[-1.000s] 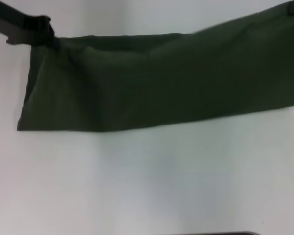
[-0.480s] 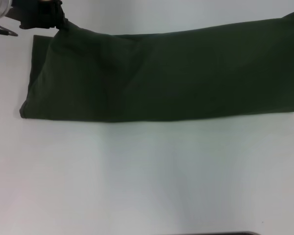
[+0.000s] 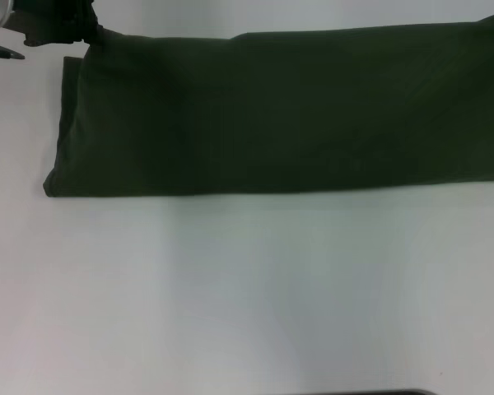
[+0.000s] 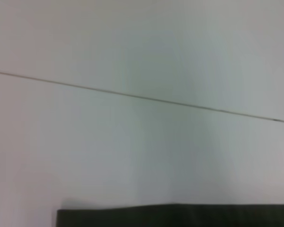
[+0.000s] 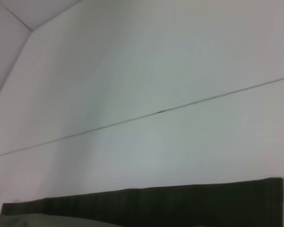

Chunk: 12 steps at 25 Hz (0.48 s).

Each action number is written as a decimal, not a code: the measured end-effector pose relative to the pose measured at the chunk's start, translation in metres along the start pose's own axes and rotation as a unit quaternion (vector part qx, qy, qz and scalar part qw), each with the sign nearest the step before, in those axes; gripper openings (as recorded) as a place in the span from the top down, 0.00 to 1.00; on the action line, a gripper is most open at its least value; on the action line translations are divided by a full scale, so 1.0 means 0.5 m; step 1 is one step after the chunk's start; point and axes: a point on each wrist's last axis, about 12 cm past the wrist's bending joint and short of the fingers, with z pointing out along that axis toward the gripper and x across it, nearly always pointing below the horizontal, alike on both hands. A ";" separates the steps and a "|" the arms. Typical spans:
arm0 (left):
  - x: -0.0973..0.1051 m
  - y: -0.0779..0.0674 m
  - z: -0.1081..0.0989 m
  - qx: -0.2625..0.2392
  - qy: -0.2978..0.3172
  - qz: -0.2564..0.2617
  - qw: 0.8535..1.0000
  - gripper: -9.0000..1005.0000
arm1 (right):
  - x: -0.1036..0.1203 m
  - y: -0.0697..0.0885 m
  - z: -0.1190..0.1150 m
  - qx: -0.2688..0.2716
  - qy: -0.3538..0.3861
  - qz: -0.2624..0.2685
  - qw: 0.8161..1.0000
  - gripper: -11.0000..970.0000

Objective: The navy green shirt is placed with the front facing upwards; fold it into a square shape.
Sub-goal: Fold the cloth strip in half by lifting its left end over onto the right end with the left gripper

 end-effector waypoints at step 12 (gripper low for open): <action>-0.012 -0.025 0.014 0.004 -0.024 0.007 1.000 0.99 | -0.021 0.006 0.014 0.015 -0.024 -0.009 1.000 0.95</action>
